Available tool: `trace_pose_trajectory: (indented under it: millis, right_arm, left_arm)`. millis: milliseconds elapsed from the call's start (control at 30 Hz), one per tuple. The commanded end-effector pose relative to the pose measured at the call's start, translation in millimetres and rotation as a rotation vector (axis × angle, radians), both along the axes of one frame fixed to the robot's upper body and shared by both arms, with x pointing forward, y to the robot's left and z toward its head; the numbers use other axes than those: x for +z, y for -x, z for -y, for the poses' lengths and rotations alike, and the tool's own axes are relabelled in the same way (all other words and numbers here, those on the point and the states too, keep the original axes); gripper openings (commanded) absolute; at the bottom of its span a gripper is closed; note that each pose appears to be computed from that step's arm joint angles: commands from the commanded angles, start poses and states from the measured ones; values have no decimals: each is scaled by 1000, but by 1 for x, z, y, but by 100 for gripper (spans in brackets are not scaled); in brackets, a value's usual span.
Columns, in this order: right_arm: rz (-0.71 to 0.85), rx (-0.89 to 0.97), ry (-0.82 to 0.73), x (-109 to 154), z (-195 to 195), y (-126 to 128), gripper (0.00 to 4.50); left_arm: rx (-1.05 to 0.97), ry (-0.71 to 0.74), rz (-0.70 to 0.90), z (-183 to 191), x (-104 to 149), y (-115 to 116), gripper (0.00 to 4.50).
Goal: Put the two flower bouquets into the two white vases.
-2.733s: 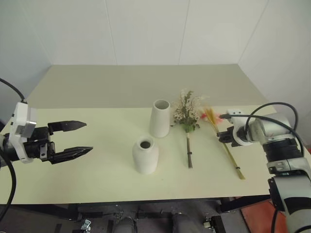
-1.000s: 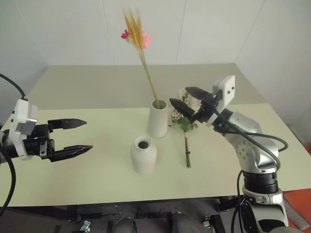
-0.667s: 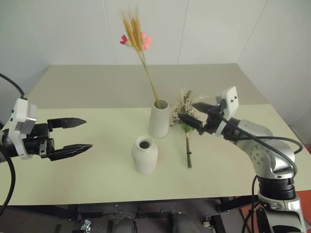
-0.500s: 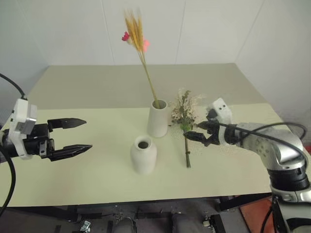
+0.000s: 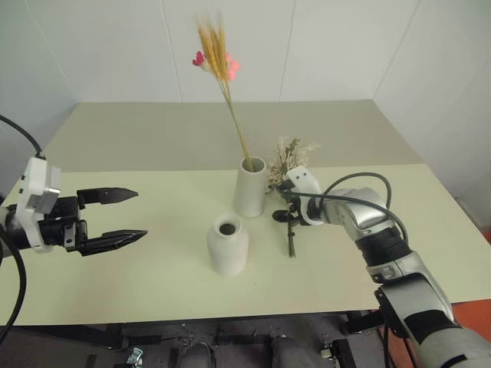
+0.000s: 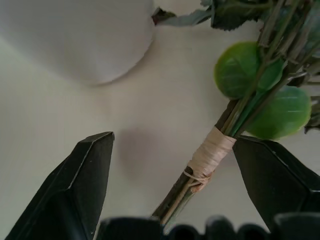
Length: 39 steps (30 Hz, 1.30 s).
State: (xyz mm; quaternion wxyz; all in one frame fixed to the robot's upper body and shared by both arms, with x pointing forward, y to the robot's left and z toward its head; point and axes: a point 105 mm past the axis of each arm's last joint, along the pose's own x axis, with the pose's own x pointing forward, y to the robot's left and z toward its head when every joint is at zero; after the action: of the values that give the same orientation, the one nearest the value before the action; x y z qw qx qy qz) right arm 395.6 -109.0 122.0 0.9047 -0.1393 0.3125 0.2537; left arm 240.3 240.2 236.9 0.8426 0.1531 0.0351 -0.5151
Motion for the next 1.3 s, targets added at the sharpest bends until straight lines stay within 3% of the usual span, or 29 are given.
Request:
trace_pose_trajectory:
  millis: [33,300,500,600,700,900,1067,1300]
  right_arm:
    - [63,-65,-17,12,14,-10,287]
    - [117,-243,-122,32,50,-12,22]
    - [403,-464,-432,88,85,-13,22]
    - [602,-428,-623,121,85,1,22]
    - [761,-267,-763,150,67,22,22]
    - [849,212,-887,187,-18,68,22]
    - [876,419,-947,202,-64,96,22]
    - [790,532,-1024,197,-90,106,22]
  left_arm:
    - [-1,-20,47,0,9,5,450]
    - [1,-23,42,-2,9,6,450]
    - [-12,-27,41,-1,11,2,450]
    - [-22,-27,38,-1,11,1,450]
    - [-32,-29,33,0,11,-2,450]
    - [-59,-32,27,3,12,-9,450]
    - [-75,-33,25,4,15,-12,450]
    - [-112,-29,-7,5,16,-13,450]
